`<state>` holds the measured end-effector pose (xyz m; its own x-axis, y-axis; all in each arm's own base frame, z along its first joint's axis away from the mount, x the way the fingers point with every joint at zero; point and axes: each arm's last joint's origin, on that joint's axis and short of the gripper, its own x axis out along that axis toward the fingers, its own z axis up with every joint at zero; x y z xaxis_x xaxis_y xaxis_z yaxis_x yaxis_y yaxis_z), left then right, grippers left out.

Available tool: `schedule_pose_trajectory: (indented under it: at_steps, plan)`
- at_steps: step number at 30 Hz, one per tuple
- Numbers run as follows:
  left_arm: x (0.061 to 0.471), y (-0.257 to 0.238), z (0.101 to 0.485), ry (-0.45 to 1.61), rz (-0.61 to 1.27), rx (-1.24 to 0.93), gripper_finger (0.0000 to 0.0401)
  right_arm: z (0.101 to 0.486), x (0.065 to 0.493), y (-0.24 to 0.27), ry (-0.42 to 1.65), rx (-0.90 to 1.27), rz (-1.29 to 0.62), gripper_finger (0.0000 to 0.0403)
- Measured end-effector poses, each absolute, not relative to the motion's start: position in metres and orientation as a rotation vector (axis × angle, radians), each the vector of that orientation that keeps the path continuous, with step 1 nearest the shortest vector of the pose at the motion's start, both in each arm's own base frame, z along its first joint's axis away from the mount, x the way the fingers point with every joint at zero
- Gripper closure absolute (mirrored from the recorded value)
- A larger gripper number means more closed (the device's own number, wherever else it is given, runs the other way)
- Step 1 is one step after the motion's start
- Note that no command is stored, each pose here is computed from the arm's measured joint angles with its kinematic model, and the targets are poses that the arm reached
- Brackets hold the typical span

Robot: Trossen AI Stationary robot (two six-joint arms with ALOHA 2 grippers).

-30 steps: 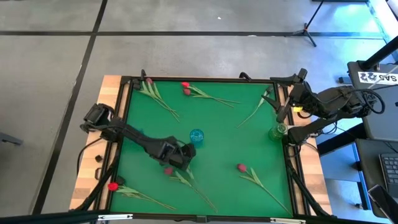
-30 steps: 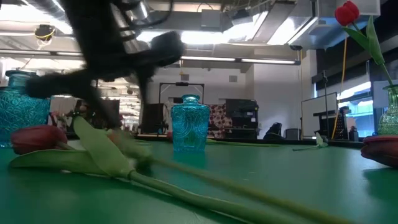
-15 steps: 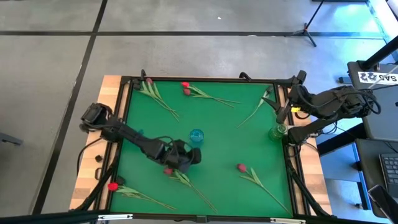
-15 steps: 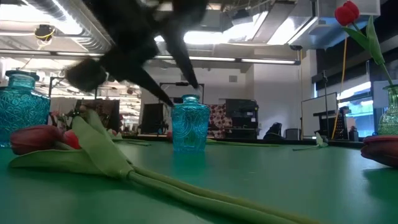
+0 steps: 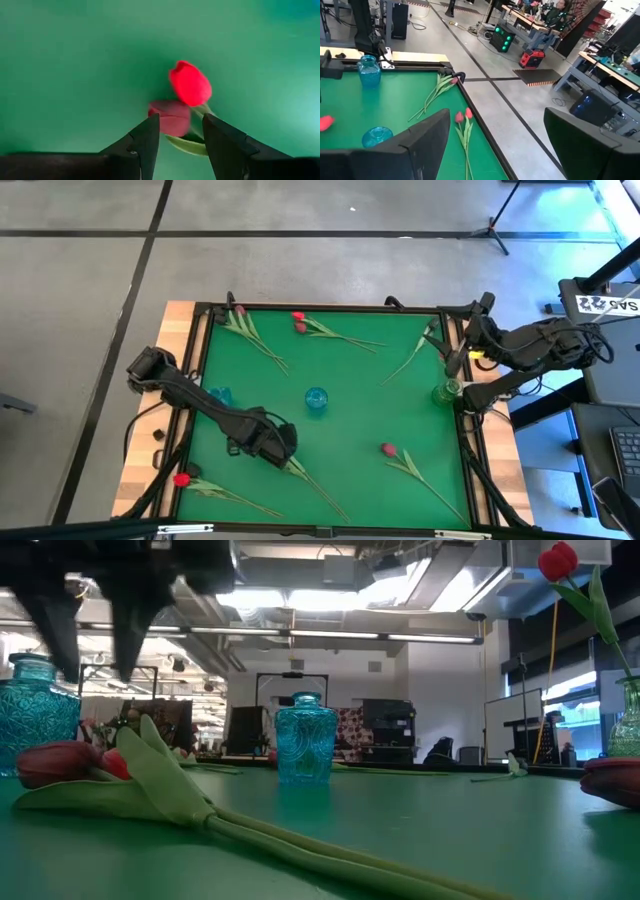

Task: Sort flowers into vase by color
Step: Put the pink flower into the green flower vase

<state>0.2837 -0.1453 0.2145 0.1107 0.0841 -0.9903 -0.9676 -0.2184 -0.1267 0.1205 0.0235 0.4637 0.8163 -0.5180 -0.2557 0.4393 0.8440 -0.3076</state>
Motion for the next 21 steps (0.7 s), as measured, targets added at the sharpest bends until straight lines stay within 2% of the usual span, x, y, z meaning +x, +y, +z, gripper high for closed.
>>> schedule_pose_trajectory:
  at_steps: [4, 9, 14, 21]
  plan:
    - [0.291, -0.142, 0.2, 0.902, 1.255, -1.456, 0.0255, 0.464, 0.119, 0.022, 0.332, -0.231, -0.526, 0.0082]
    - [0.289, -0.131, 0.184, 0.89, 1.322, -1.443, 0.0241, 0.464, 0.118, 0.022, 0.33, -0.225, -0.526, 0.0082]
    - [0.292, -0.13, 0.176, 0.898, 1.297, -1.436, 0.0222, 0.464, 0.118, 0.023, 0.324, -0.197, -0.527, 0.0082]
    - [0.298, -0.133, 0.16, 0.947, 1.297, -1.414, 0.0222, 0.463, 0.118, 0.023, 0.337, -0.186, -0.51, 0.0082]
